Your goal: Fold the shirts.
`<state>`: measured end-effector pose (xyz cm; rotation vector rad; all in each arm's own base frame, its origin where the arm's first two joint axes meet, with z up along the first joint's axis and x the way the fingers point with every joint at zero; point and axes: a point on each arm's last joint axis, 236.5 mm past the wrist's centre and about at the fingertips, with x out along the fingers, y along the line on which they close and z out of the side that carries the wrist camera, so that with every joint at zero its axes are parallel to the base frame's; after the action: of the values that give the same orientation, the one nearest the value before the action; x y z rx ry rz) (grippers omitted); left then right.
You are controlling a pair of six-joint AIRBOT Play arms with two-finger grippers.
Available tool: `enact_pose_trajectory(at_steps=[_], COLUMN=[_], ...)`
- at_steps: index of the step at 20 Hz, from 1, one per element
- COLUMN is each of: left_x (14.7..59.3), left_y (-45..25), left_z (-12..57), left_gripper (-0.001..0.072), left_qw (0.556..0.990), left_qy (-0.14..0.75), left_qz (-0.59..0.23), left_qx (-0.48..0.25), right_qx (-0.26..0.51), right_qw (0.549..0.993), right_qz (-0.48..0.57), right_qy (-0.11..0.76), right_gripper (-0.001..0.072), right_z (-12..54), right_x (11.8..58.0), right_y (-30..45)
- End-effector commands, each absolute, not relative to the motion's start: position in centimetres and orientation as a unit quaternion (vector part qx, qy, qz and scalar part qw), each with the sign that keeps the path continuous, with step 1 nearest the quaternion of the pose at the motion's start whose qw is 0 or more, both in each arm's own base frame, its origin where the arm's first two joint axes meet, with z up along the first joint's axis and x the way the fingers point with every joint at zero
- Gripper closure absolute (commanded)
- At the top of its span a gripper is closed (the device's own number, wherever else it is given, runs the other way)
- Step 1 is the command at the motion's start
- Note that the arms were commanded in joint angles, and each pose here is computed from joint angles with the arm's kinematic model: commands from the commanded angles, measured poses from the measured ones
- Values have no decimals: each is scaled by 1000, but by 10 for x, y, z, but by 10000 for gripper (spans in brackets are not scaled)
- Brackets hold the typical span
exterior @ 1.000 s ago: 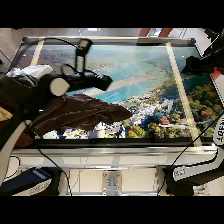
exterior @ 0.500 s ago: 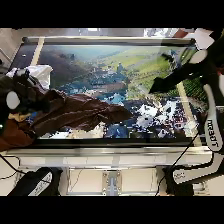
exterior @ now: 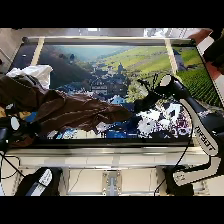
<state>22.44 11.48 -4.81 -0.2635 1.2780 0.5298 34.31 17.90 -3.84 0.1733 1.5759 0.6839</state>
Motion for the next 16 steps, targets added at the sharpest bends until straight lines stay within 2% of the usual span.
enact_pose_trajectory(at_steps=[1,3,9,10,11,12,13,14,16], left_x=[241,259,269,274,277,280,284,286,287], left_y=[109,89,94,93,92,92,91,91,92], left_z=[-60,-68,-94,-92,-91,-89,-88,-87,-86], left_gripper=[128,128,132,216,412,557,671,697,697], left_qw=[777,783,773,777,779,782,784,786,788], left_qy=[562,557,564,556,549,543,536,532,529], left_qz=[207,161,167,166,166,166,166,167,167], left_qx=[-195,-226,-236,-245,-253,-257,-266,-267,-266], right_qx=[76,76,74,74,74,74,74,74,74], right_qw=[658,657,650,653,654,653,652,651,652], right_qz=[298,298,303,302,301,301,302,302,302], right_qy=[687,688,693,691,690,691,691,692,692], right_gripper=[485,485,485,485,485,485,485,485,485], right_z=[-43,-42,-39,-39,-39,-39,-39,-39,-39], right_x=[346,346,342,343,344,343,343,342,342], right_y=[181,181,181,181,181,181,181,181,181])
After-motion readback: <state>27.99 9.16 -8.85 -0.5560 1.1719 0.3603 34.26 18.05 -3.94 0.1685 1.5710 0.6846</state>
